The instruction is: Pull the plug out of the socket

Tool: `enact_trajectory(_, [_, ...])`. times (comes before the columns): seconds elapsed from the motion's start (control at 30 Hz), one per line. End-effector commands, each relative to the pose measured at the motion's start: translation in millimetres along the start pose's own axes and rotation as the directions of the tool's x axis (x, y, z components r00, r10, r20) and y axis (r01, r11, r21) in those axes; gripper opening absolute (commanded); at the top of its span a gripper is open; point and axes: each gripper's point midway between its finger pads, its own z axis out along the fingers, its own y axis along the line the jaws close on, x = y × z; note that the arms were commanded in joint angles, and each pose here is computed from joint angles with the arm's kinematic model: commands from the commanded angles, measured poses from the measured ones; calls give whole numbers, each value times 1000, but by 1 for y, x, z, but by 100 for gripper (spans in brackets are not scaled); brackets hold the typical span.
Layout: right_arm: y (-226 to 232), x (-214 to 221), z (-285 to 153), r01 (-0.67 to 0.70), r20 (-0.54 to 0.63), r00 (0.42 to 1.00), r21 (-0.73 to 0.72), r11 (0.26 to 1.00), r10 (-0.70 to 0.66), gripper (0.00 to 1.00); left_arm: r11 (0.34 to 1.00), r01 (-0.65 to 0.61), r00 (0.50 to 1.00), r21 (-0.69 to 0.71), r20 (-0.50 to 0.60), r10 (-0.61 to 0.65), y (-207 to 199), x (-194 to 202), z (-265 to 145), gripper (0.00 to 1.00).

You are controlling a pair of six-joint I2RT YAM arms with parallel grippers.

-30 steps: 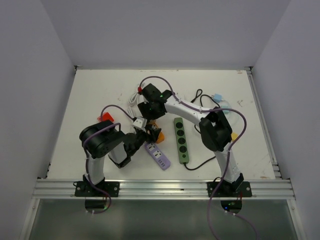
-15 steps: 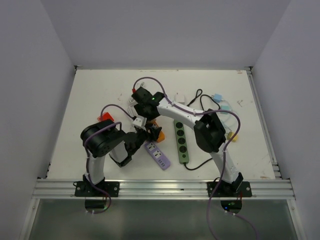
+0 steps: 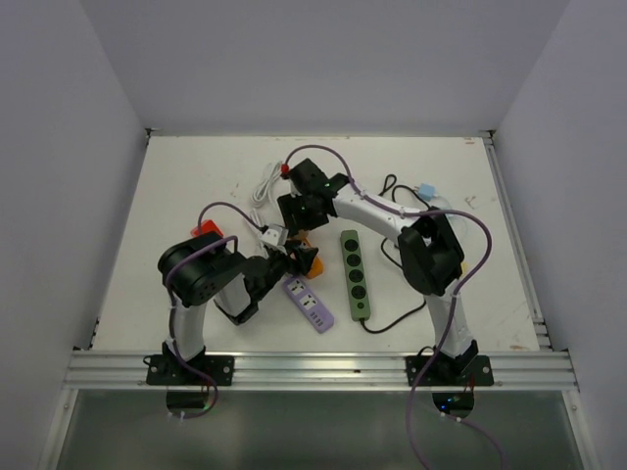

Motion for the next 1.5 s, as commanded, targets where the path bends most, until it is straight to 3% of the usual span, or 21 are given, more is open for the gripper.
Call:
enact_trajectory(0.0, [56, -9, -44, 3, 5, 1000, -159, 987, -2, 0, 964, 2, 903, -265, -414, -116, 75, 138, -85, 66])
enact_trajectory(0.23, [59, 7, -24, 218, -36, 976, 137, 966, -215, 0, 964, -1, 897, -265, -426, -116, 76, 141, -83, 66])
enact_trajectory(0.4, [60, 12, -21, 244, -48, 970, 163, 956, -240, 0, 964, -3, 891, -265, -438, -118, 76, 145, -83, 66])
enact_trajectory(0.63, [78, -1, -48, 146, 5, 989, -72, 987, -146, 0, 963, -8, 887, -269, -447, -117, 77, 147, -84, 66])
enact_trajectory(0.77, [85, -22, -73, 30, 49, 999, -312, 950, -15, 0, 963, -9, 887, -270, -446, -117, 77, 147, -84, 66])
enact_trajectory(0.87, [84, -21, -75, -50, 19, 998, -389, 920, 62, 0, 961, -11, 886, -278, -448, -119, 79, 148, -84, 66])
enact_trajectory(0.97, [81, -12, -67, -35, 1, 999, -337, 941, 38, 0, 960, -12, 885, -279, -450, -120, 79, 149, -83, 66])
enact_trajectory(1.0, [73, -19, -64, 5, 38, 999, -260, 966, 5, 0, 960, -12, 884, -279, -451, -120, 79, 149, -83, 66])
enact_trajectory(1.2, [73, 4, -36, 170, -17, 985, 6, 985, -170, 0, 960, -10, 884, -281, -451, -123, 79, 150, -82, 66])
enact_trajectory(1.47, [67, 16, -26, 248, -64, 968, 112, 962, -242, 0, 960, -8, 880, -279, -458, -126, 79, 152, -81, 66])
